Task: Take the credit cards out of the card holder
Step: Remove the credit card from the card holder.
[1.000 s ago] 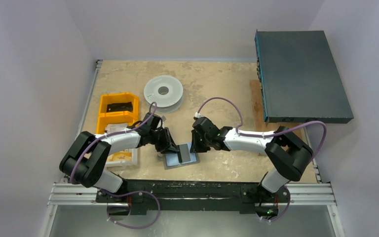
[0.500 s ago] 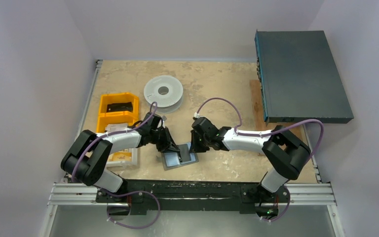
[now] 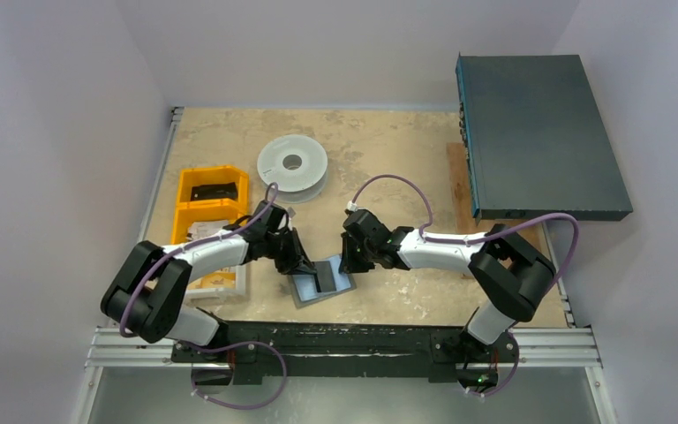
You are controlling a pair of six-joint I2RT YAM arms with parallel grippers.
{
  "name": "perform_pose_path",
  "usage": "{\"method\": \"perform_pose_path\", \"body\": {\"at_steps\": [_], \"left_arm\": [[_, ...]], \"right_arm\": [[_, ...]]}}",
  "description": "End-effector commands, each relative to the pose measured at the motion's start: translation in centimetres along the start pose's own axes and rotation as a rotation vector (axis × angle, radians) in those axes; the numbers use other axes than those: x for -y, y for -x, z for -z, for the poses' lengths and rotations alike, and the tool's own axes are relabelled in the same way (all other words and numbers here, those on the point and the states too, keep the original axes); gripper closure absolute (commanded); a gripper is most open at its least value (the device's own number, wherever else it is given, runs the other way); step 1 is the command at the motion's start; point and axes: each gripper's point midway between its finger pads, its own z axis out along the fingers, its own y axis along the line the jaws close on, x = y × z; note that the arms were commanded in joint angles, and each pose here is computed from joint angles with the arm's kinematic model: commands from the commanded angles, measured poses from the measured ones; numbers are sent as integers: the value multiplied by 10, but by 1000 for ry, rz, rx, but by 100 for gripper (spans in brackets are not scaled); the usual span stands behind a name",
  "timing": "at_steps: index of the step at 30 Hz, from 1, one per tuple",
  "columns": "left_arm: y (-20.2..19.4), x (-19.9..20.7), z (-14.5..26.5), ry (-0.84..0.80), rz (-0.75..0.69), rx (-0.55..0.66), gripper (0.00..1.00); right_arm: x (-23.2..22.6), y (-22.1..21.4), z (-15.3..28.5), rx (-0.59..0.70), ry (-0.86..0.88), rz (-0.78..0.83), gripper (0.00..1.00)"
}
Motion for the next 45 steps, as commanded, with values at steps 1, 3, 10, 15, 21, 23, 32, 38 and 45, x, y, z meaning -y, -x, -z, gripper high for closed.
{"method": "perform_pose_path", "body": {"at_steps": [1,3,10,15,21,23,32,38,45], "left_arm": [[5,-8,10,47,-28,27,100],[6,-11,12,53,-26,31,100],[9,-18,24,82,-47,55,100],[8,-17,29,97,-72,47,100],[9,-24,35,159,-104,40,100],[8,-27,34,162,-106,33,100],[6,-8,8,9,-40,-2,100],[9,-8,-9,7,3,-12,100],[13,-10,-17,22,14,-15,100]], "right_arm": [[13,-11,-7,-34,-42,1,94],[13,-11,-7,-34,-42,2,94],[10,-10,-6,-32,-27,5,94],[6,-6,-3,-18,-19,12,94],[7,-7,-3,-18,-15,9,94],[8,-8,-3,-18,-17,7,94],[-17,20,25,81,44,23,75],[-24,30,35,104,45,46,64],[-19,9,16,47,-23,91,64]]}}
